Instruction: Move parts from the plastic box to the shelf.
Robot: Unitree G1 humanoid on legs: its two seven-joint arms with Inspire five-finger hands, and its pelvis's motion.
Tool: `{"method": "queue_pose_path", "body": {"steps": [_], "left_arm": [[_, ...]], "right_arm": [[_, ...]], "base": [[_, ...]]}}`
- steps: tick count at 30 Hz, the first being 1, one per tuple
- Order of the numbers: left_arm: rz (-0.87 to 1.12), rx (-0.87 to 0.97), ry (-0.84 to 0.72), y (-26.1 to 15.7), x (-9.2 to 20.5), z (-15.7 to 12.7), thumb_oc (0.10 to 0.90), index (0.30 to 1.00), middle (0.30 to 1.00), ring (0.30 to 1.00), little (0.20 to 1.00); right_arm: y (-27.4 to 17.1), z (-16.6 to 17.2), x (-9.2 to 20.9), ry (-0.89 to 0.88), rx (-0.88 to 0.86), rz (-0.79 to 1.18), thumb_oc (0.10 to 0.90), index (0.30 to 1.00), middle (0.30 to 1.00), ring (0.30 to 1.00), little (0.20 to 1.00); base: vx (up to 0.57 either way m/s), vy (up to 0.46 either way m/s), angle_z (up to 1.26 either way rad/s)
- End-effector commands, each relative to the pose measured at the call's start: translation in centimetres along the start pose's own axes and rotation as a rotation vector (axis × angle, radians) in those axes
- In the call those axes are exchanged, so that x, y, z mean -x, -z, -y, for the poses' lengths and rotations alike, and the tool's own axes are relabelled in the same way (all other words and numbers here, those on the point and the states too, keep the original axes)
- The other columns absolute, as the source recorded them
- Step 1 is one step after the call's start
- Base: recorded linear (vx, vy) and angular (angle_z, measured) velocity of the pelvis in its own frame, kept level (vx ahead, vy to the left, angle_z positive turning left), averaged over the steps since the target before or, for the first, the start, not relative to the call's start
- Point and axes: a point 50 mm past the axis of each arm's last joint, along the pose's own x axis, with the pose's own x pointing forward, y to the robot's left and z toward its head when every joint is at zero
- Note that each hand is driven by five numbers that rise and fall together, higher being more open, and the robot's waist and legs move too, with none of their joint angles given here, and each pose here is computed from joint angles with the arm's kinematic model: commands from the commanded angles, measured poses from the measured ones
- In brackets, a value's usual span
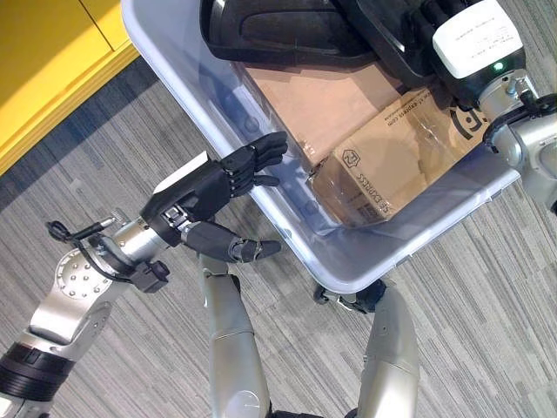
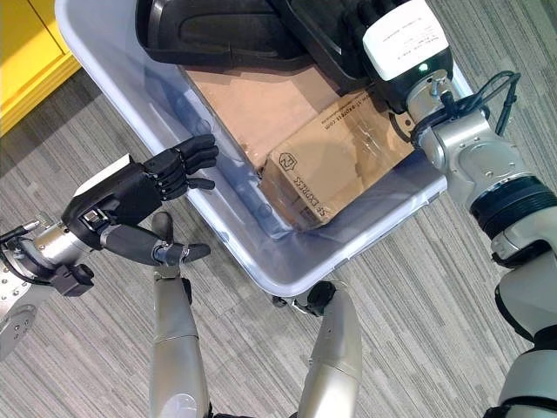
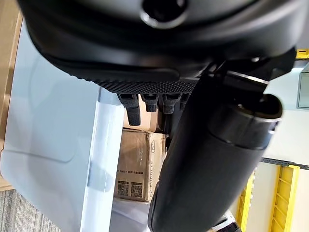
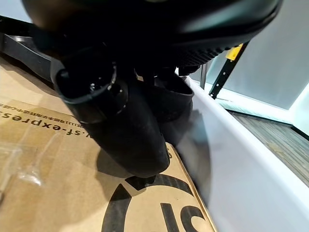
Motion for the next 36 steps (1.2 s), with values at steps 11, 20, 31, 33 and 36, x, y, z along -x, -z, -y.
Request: {"method": "queue_pose_path", "body": {"steps": [11, 20, 31, 33, 36], "left_arm": [[0.028, -0.001, -0.027, 0.5, 0.6, 0.8, 0.9, 1.0, 1.0, 1.0, 1.0], [0.025, 0.006, -0.03, 0.7, 0.2, 1.2, 0.9, 1.0, 1.0, 1.0, 1.0], [0.027, 0.014, -0.027, 1.0, 0.0, 1.7, 0.9, 1.0, 1.0, 1.0, 1.0], [0.03, 0.014, -0.027, 0.9, -0.1, 1.7, 0.9, 1.0, 1.0, 1.0, 1.0], [0.031, 0.017, -0.02, 0.9, -0.4, 1.9, 0.9, 1.0, 1.0, 1.0, 1.0]], "right_arm": [[-1.7, -0.6, 0.2, -0.008, -0.028, 0.062, 0.9, 1.0, 1.0, 1.0, 1.0], [-2.6, -1.4, 0.1, -0.046, -0.072, 0.061, 0.9, 1.0, 1.0, 1.0, 1.0], [-4.3, -2.9, 0.3, -0.143, -0.215, 0.09, 0.9, 1.0, 1.0, 1.0, 1.0], [-4.7, -3.0, 0.2, -0.165, -0.248, 0.096, 0.9, 1.0, 1.0, 1.0, 1.0], [-6.3, -3.2, 0.0, -0.198, -0.302, 0.131, 0.9, 1.0, 1.0, 1.0, 1.0]], "base": [[0.0, 0.006, 0.0], [0.0, 0.0, 0.0], [0.0, 0.0, 0.0], [0.0, 0.0, 0.0], [-0.01, 0.022, 0.0]]}}
